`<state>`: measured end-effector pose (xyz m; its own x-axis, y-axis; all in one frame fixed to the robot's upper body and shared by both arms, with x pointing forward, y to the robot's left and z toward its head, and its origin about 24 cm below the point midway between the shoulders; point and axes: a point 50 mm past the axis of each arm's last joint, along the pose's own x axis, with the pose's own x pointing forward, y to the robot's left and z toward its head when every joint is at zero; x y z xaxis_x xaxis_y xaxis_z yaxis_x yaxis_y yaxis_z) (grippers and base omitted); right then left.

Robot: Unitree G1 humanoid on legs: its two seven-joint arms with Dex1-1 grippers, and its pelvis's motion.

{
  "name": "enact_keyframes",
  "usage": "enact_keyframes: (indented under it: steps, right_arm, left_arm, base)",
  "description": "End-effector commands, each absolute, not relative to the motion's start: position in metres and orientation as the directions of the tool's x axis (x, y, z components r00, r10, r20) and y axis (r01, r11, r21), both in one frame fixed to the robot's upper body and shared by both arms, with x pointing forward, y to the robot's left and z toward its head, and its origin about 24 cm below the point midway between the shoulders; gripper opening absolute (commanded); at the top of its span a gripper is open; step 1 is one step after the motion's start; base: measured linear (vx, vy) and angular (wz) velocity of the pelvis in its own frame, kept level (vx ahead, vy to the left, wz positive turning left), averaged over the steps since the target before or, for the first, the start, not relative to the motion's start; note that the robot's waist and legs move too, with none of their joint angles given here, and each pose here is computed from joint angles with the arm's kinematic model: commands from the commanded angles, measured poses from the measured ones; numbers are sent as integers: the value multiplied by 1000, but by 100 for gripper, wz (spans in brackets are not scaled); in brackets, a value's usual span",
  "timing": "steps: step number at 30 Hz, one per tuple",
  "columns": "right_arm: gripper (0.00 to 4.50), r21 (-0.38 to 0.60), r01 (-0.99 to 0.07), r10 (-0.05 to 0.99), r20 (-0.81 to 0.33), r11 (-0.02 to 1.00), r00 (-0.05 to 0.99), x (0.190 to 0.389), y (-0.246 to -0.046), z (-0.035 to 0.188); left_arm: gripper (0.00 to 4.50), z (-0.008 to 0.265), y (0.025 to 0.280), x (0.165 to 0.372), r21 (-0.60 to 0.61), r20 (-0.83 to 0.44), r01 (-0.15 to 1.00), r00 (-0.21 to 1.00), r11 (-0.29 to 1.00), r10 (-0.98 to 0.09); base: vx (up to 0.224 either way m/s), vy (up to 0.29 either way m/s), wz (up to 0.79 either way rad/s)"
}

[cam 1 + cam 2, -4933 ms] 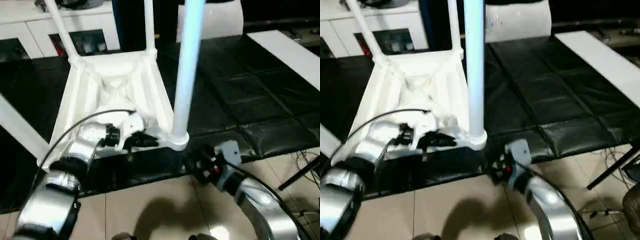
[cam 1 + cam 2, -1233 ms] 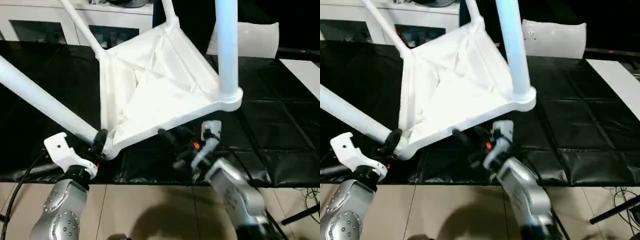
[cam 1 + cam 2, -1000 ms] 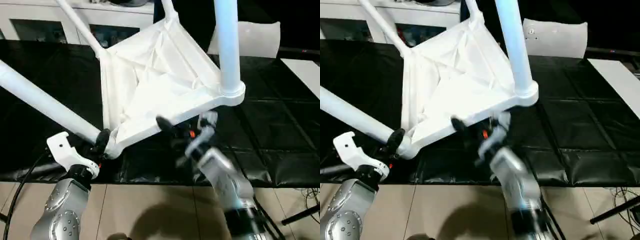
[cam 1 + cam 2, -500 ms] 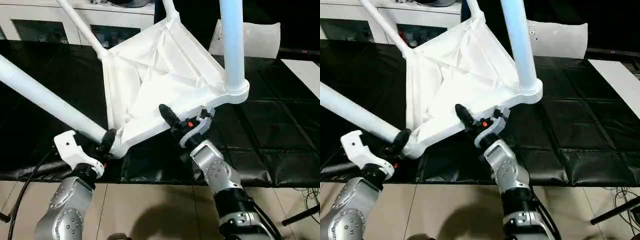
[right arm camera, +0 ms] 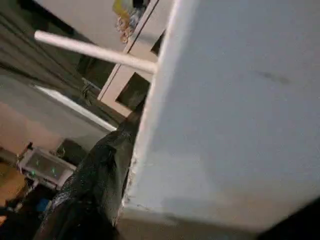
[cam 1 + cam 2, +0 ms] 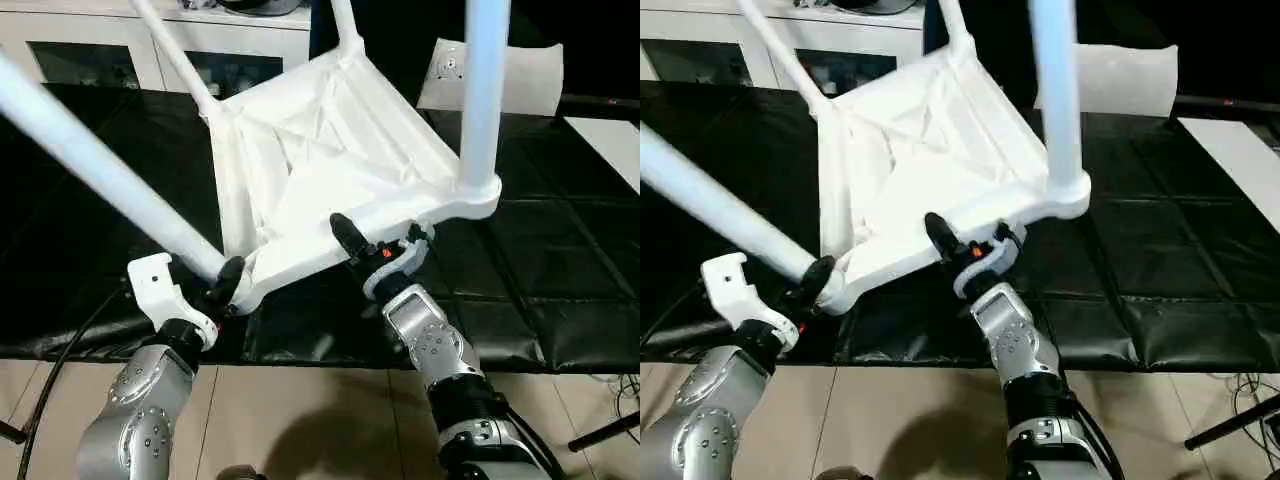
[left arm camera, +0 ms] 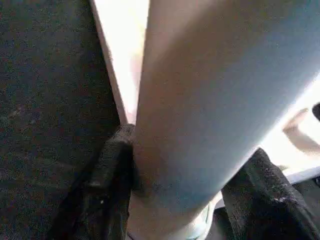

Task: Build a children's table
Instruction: Flip table

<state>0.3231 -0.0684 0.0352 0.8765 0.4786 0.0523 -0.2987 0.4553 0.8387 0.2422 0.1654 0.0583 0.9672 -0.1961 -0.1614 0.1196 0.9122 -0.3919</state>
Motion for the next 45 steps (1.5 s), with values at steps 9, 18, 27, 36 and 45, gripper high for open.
enact_keyframes:
  steps: [9,18,27,36,45]
  right_arm:
    - [250,783,-468,439,281,410,854,340,-41,99]
    - [232,696,-368,233,286,617,930,351,-86,123]
    - [222,649,-262,91,285,714,954,337,-111,125]
    - [221,582,-221,21,330,783,944,318,-123,125]
    - [220,528,-182,-24,359,830,933,305,-127,114]
  left_arm:
    - [268,56,158,239,-376,-129,233,945,897,-300]
    - [282,60,179,196,-289,-175,386,879,876,-444]
    - [282,66,187,201,-242,-149,356,905,902,-398]
    - [282,67,195,235,-244,-106,193,969,951,-223]
    - [282,77,181,260,-316,-37,385,908,867,-417]
  base:
    - [0,0,0]
    - [0,0,0]
    - [0,0,0]
    - [0,0,0]
    - [0,0,0]
